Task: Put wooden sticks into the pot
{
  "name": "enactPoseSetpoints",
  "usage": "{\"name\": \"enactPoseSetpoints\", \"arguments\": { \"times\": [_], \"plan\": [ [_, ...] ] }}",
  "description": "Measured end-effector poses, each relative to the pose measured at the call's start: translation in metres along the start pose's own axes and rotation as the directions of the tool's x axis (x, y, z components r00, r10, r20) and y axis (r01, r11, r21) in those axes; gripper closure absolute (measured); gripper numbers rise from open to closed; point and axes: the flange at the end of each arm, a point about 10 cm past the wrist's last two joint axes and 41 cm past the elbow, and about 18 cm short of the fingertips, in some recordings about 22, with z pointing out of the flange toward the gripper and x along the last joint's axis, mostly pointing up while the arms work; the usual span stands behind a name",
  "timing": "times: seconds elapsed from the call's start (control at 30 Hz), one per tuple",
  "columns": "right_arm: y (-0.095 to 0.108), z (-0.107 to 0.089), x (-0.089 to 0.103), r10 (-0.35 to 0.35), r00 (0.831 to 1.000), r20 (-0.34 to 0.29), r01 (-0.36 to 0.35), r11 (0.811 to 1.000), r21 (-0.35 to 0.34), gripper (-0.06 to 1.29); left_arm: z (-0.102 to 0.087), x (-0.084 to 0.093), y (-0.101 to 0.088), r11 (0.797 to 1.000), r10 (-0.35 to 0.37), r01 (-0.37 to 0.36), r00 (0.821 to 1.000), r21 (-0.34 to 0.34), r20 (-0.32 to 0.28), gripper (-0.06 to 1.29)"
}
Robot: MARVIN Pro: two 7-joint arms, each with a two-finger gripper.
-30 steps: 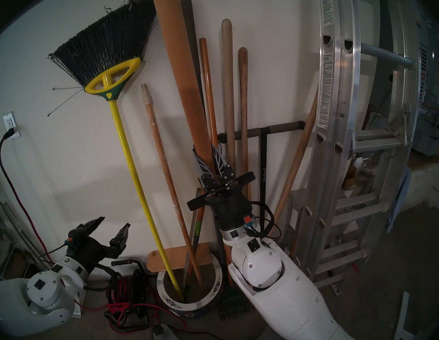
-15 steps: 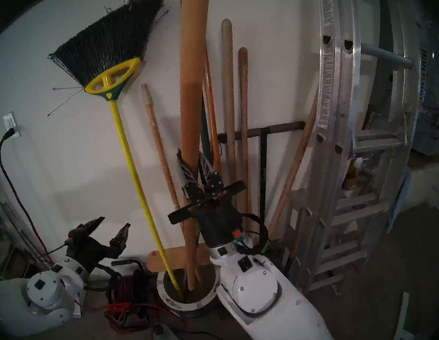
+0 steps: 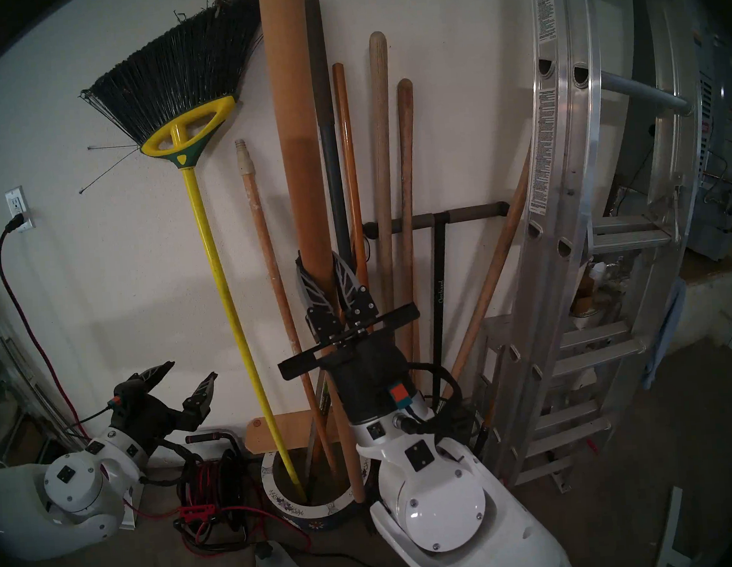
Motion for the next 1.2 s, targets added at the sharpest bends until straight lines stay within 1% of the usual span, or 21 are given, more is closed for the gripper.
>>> {"name": "enactPoseSetpoints", "arguments": {
  "times": [0.07,0.2,0.27,0.43,0.47,0.57,0.8,0.83,0.93,1.0,1.13,1.2],
  "plan": [
    [0.005,-0.001,0.003,-0.020,0.999,0.042,0.020,1.000,-0.018,1.01,0.000,0.000,0.000,1.000,0.000,0.000,1.000,0.000,0.000,-0.04],
    [0.012,-0.002,0.009,-0.044,0.994,0.097,0.049,0.998,-0.042,1.01,0.000,0.000,0.000,1.000,0.000,0.000,1.000,0.000,0.000,-0.04],
    [0.016,-0.003,0.012,-0.058,0.989,0.133,0.066,0.996,-0.054,1.01,0.000,0.000,0.000,1.000,0.000,0.000,1.000,0.000,0.000,-0.04],
    [0.021,-0.003,0.013,-0.077,0.975,0.206,0.093,0.994,-0.066,1.01,0.000,0.000,0.000,1.000,0.000,0.000,1.000,0.000,0.000,-0.04],
    [0.022,-0.002,0.013,-0.083,0.968,0.236,0.102,0.992,-0.068,1.01,0.000,0.000,0.000,1.000,0.000,0.000,1.000,0.000,0.000,-0.04],
    [0.023,-0.001,0.012,-0.088,0.961,0.264,0.109,0.992,-0.067,1.01,0.000,0.000,0.000,1.000,0.000,0.000,1.000,0.000,0.000,-0.04],
    [0.025,0.008,0.010,-0.093,0.930,0.355,0.125,0.990,-0.069,1.01,0.000,0.000,0.000,1.000,0.000,0.000,1.000,0.000,0.000,-0.04],
    [0.024,0.010,0.009,-0.092,0.923,0.374,0.126,0.990,-0.069,1.01,0.000,0.000,0.000,1.000,0.000,0.000,1.000,0.000,0.000,-0.04],
    [0.022,0.014,0.008,-0.090,0.911,0.402,0.127,0.990,-0.066,1.01,0.000,0.000,0.000,1.000,0.000,0.000,1.000,0.000,0.000,-0.04],
    [0.020,0.019,0.006,-0.089,0.900,0.427,0.129,0.989,-0.065,1.01,0.000,0.000,0.000,1.000,0.000,0.000,1.000,0.000,0.000,-0.04],
    [0.017,0.027,0.004,-0.090,0.891,0.444,0.132,0.989,-0.064,1.01,0.000,0.000,0.000,1.000,0.000,0.000,1.000,0.000,0.000,-0.04],
    [0.016,0.031,0.002,-0.092,0.891,0.445,0.134,0.989,-0.064,1.01,0.000,0.000,0.000,1.000,0.000,0.000,1.000,0.000,0.000,-0.04]
  ]
}}
